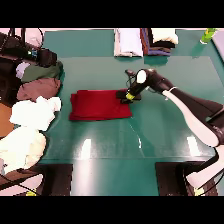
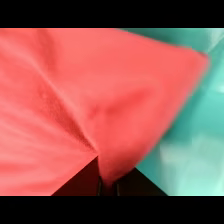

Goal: Fold the shirts.

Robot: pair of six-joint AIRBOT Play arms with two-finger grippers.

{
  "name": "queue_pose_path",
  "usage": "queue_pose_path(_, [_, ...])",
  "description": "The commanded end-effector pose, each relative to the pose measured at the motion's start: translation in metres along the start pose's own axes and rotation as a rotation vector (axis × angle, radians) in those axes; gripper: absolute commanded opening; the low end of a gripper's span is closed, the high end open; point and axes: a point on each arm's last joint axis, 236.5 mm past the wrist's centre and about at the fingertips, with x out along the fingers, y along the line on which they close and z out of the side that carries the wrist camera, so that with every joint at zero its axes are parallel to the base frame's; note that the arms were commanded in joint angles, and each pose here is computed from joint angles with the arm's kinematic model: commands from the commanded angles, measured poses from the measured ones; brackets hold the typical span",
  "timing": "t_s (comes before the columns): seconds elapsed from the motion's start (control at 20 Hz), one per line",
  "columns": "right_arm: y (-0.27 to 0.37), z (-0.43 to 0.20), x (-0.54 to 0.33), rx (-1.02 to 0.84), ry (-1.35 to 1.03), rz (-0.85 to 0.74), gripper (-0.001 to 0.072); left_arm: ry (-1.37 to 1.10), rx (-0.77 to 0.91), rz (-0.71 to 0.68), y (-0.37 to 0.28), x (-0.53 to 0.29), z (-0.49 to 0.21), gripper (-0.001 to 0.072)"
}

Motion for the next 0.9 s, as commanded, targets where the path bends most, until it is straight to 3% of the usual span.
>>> queue_pose_path(0.0, [-0.038, 0.03, -0.058, -0.005, -0.128, -0.078, 0.0021, 0.002, 0.078, -0.036, -0.03, 0.003, -0.001, 0.0021])
queue_pose_path(0.2, [-0.151, 0.044, -0.16, 0.066, -0.234, -0.28, 0.0021, 0.005, 0.196, -0.095, -0.08, 0.005, -0.005, 0.0021])
queue_pose_path(0.4, [-0.28, 0.02, -0.255, 0.3, -0.323, -0.398, 0.0021, -0.009, 0.217, -0.119, -0.095, 0.005, -0.004, 0.0021])
queue_pose_path(0.65, [-0.426, -0.069, -0.331, 0.697, -0.381, -0.497, 0.002, -0.006, 0.191, -0.119, -0.095, 0.005, -0.004, 0.0022])
queue_pose_path(0.85, [-0.476, -0.152, -0.324, 0.944, -0.327, -0.5, 0.002, -0.007, 0.188, -0.12, -0.095, 0.005, -0.004, 0.0022])
